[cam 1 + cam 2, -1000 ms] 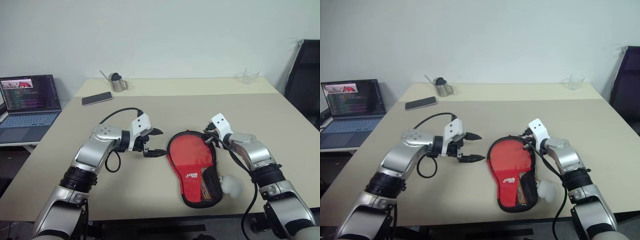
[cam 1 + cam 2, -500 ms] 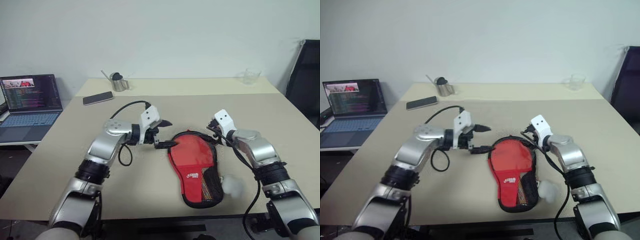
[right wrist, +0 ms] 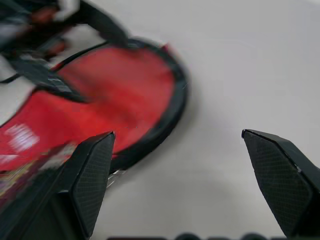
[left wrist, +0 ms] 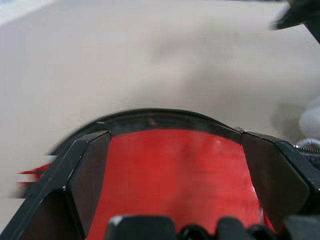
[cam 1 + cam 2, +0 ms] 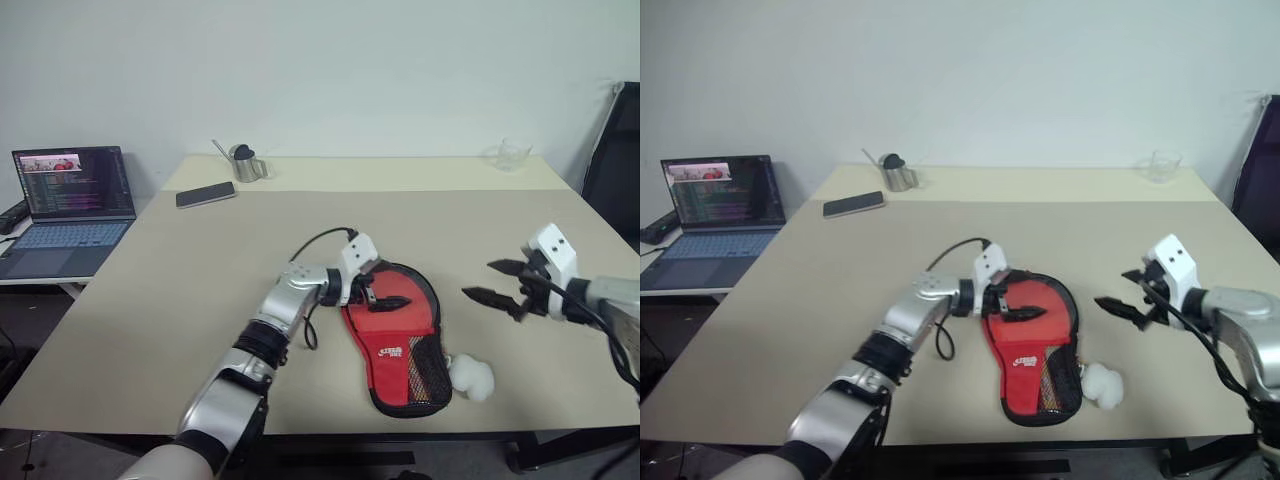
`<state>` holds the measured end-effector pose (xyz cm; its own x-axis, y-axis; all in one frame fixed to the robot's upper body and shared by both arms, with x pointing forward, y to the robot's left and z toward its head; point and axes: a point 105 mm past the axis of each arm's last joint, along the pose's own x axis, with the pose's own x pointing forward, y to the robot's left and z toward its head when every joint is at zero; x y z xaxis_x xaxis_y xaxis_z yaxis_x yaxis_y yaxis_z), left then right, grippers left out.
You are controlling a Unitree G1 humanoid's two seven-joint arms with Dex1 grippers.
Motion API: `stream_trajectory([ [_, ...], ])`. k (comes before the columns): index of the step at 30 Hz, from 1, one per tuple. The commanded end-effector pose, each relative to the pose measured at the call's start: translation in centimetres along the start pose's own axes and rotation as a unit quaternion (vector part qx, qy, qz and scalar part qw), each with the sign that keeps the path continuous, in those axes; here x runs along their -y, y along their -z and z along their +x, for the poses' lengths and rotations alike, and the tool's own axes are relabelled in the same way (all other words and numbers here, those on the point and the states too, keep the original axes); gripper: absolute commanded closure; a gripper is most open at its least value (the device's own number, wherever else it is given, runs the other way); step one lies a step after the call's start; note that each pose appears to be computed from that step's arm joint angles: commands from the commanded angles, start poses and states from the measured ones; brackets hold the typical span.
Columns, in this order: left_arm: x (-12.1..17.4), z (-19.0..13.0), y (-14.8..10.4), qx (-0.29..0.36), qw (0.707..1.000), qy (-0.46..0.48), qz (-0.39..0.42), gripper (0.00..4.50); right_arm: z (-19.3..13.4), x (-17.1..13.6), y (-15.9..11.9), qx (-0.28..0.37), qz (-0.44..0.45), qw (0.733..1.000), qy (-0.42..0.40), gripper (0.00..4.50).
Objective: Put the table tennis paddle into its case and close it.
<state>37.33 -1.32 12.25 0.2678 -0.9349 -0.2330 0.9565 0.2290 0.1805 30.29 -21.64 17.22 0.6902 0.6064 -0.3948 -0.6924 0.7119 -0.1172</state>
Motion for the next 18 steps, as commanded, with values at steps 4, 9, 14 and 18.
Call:
stream_trajectory([
  [4,-0.6,0.9,0.3,-0.012,0.999,-0.021,0.032,0.00,-2.0,-2.5,0.4,-0.009,-0.009,0.999,-0.050,0.03],
  [9,-0.6,1.5,2.1,-0.022,0.999,-0.034,-0.017,0.00,-2.5,-3.7,2.0,-0.051,-0.029,0.995,-0.076,0.03],
  [14,0.1,2.1,3.7,-0.040,0.998,-0.028,-0.048,0.00,-2.9,-5.4,3.1,-0.076,-0.042,0.989,-0.117,0.03],
  [18,0.4,2.4,4.1,-0.056,0.997,-0.021,-0.042,0.00,-2.6,-5.8,4.4,-0.109,-0.053,0.985,-0.124,0.03],
])
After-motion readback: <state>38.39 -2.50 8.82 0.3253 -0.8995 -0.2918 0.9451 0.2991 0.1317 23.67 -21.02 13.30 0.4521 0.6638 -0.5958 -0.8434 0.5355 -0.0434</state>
